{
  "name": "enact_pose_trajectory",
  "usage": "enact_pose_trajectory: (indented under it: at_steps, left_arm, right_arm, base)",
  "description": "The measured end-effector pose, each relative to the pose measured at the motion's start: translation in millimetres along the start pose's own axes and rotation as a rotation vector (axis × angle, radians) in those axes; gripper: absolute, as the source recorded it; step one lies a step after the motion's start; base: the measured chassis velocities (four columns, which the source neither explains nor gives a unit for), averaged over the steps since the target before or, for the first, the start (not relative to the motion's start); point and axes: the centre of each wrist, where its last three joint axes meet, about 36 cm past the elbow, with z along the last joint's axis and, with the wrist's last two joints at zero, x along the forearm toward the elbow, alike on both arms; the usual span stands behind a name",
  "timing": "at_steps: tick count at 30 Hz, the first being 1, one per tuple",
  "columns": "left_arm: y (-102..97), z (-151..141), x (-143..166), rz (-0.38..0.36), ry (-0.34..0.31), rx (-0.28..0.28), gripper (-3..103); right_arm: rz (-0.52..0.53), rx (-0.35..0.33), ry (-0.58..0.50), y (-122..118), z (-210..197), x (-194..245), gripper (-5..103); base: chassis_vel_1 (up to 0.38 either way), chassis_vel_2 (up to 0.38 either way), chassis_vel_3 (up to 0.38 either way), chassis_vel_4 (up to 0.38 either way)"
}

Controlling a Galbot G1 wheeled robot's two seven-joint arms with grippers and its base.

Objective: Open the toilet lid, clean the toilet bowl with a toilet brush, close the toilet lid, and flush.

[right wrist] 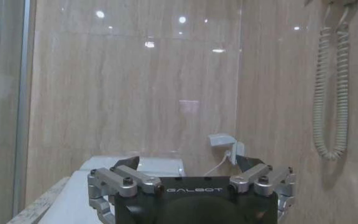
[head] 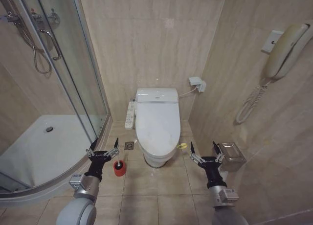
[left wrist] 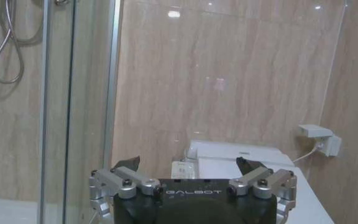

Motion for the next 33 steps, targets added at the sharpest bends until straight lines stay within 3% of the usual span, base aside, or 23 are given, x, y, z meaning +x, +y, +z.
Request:
enact_pose_trajectory:
  at_steps: [4, 8, 12, 16, 19, 22, 29, 33]
  left_arm:
    - [-3.7, -2.6, 2.1, -0.002, 0.005, 0.006, 100]
    - [-10.0, -9.6, 7.8, -0.021, 0.049, 0.012, 100]
    - [-6.0, -6.8, 8.2, -0.080, 0.127, -0.028, 100]
    - [-6.3, -2.0, 6.8, -0.107, 0.188, -0.034, 100]
    - [-10.1, -1.7, 8.9, -0.105, 0.209, -0.027, 100]
    - [-13.3, -5.8, 11.7, -0.096, 0.201, -0.022, 100]
    - [-15.9, -14.1, 18.8, -0.060, 0.095, -0.073, 100]
    - [-20.3, -21.6, 30.6, -0.053, 0.080, -0.075, 100]
  right_arm:
    - [0.000, 0.000, 0.000, 0.0, 0.0, 0.0, 100]
    - [0.000, 0.000, 0.000, 0.0, -0.1, -0.1, 100]
    - [0.000, 0.000, -0.001, 0.0, -0.1, -0.2, 100]
    - [0.000, 0.000, 0.000, 0.0, -0.1, -0.1, 100]
    - [0.000, 0.000, 0.000, 0.0, 0.0, -0.1, 100]
    - [0.000, 0.000, 0.000, 0.0, 0.0, -0.1, 100]
    - [0.000, 0.000, 0.000, 0.0, 0.0, -0.1, 100]
    - [0.000, 0.000, 0.000, 0.0, -0.1, -0.1, 100]
  base:
    - [0.000, 0.000, 0.000, 0.000]
    - [-0.011, 0.004, 0.013, -0.026]
    - [0.000, 0.000, 0.000, 0.000]
    - [0.000, 0.000, 0.000, 0.000]
    - [0.000, 0.000, 0.000, 0.000]
    - [0.000, 0.000, 0.000, 0.000]
    - [0.000, 0.000, 0.000, 0.000]
    - [0.000, 0.000, 0.000, 0.000]
